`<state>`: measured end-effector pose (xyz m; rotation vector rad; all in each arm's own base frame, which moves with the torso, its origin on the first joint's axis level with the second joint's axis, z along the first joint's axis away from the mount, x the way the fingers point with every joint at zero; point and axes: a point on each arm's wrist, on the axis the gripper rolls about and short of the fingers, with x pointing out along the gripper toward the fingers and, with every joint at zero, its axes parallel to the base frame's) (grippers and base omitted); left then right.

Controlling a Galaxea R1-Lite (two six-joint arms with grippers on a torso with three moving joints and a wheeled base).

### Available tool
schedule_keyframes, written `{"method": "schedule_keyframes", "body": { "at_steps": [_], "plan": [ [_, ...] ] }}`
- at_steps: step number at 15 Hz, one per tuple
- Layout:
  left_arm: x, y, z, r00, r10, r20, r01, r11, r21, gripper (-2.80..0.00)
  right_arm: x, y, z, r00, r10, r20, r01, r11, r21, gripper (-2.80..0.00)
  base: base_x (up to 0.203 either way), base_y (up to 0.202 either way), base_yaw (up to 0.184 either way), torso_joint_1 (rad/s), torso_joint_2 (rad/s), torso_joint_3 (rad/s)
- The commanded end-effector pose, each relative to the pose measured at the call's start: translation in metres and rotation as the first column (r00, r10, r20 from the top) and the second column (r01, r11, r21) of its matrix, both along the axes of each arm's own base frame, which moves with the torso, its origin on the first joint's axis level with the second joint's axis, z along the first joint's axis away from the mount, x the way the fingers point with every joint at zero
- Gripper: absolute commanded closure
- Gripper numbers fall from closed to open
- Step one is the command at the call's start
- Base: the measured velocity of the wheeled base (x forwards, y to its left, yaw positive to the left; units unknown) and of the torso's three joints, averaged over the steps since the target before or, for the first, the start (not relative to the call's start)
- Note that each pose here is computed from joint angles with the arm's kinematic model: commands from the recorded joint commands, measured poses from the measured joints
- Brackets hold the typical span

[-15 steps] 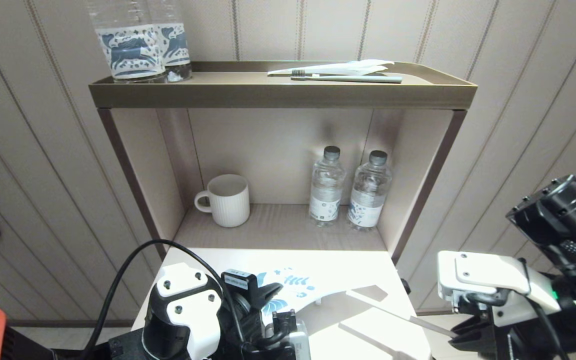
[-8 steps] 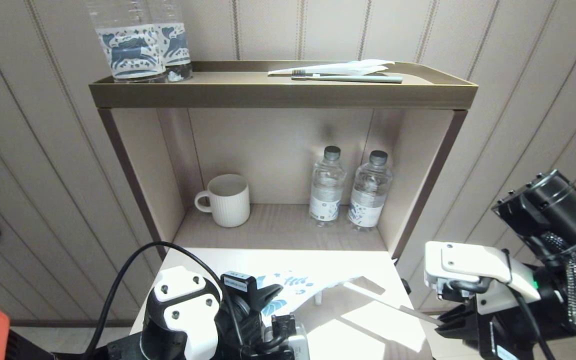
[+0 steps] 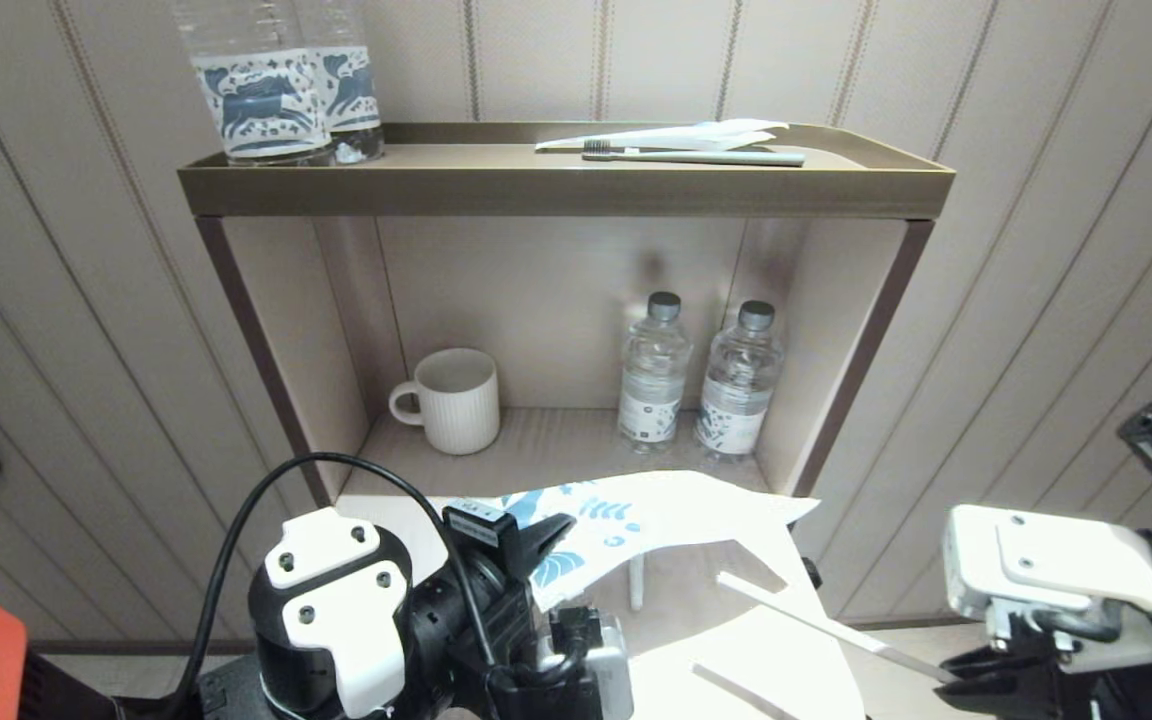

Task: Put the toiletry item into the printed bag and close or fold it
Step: Place the toothbrush in the storage bag

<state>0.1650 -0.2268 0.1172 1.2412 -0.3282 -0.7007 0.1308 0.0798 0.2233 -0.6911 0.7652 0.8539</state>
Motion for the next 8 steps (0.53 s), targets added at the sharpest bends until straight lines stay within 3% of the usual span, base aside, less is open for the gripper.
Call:
{"method": "schedule_keyframes", "body": {
  "at_steps": [1, 3, 8],
  "plan": [
    [0.000, 0.001, -0.006, 1.000, -0.002, 0.010, 0.002, 0.999, 0.041, 0.00, -0.008, -0.005, 0.002, 1.000, 0.001, 0.017, -0.001, 1.000, 0.008, 0.00, 0.000, 0.000, 0.000, 0.000, 0.00, 0.000],
    [0.000, 0.000, -0.011, 0.999, -0.016, 0.044, 0.012, 0.996, 0.092, 0.00, -0.010, -0.007, -0.001, 1.000, -0.005, 0.013, 0.005, 1.000, 0.006, 0.00, 0.000, 0.000, 0.000, 0.000, 0.00, 0.000],
    [-0.001, 0.001, -0.015, 0.999, -0.017, 0.039, 0.013, 0.994, 0.105, 0.00, 0.004, 0.000, -0.009, 1.000, -0.014, -0.024, 0.013, 1.000, -0.014, 0.00, 0.000, 0.000, 0.000, 0.000, 0.00, 0.000]
  ]
}}
